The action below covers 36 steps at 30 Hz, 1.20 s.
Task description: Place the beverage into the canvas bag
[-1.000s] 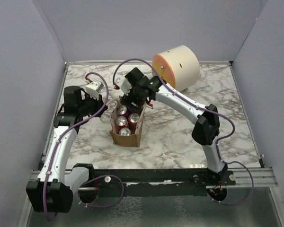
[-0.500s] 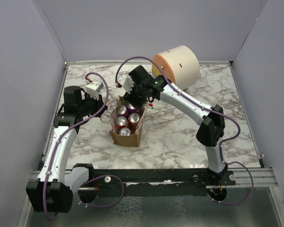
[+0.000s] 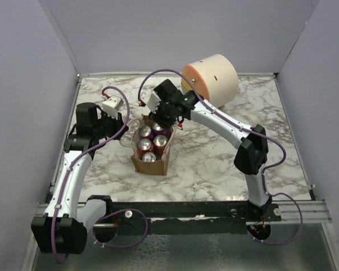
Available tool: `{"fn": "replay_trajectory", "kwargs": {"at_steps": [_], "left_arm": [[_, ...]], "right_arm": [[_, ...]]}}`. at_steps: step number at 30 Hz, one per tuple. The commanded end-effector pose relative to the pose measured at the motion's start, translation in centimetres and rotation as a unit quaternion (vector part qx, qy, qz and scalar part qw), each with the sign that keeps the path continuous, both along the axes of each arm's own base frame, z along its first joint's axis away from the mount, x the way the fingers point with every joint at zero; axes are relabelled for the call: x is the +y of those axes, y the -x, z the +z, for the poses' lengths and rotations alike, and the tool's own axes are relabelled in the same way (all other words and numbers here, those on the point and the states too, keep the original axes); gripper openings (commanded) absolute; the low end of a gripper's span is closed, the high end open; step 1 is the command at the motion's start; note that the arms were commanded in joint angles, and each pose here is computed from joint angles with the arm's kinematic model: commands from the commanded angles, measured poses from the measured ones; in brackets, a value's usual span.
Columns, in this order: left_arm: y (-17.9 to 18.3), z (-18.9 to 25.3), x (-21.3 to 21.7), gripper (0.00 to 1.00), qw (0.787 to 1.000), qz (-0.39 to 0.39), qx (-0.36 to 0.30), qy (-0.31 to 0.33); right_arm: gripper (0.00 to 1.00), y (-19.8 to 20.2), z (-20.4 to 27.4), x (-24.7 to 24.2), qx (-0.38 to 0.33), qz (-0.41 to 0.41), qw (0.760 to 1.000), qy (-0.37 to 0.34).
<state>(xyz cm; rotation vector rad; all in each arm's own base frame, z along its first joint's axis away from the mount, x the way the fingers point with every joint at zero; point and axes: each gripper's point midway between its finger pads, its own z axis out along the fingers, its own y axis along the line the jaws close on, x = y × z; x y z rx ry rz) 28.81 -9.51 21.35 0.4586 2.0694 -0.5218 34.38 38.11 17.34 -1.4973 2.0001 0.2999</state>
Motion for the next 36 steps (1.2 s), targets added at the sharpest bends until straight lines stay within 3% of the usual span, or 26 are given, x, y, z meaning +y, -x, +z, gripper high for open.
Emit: {"fn": "replay_trajectory", "kwargs": {"at_steps": [1, 17, 36], "left_arm": [[0.2, 0.3, -0.2, 0.00, 1.000, -0.005, -0.005, 0.009], [0.2, 0.3, -0.1, 0.00, 1.000, -0.004, -0.005, 0.009], [1.4, 1.3, -1.8, 0.00, 0.998, -0.050, -0.009, 0.042]], "right_arm": [[0.36, -0.6, -1.8, 0.1, 0.000, 0.004, 1.000, 0.007], [0.34, -0.8, -4.8, -1.3, 0.003, -0.012, 0.999, 0.047], [0.34, -2.0, -2.1, -3.5, -0.051, -0.041, 0.995, 0.077]]}}
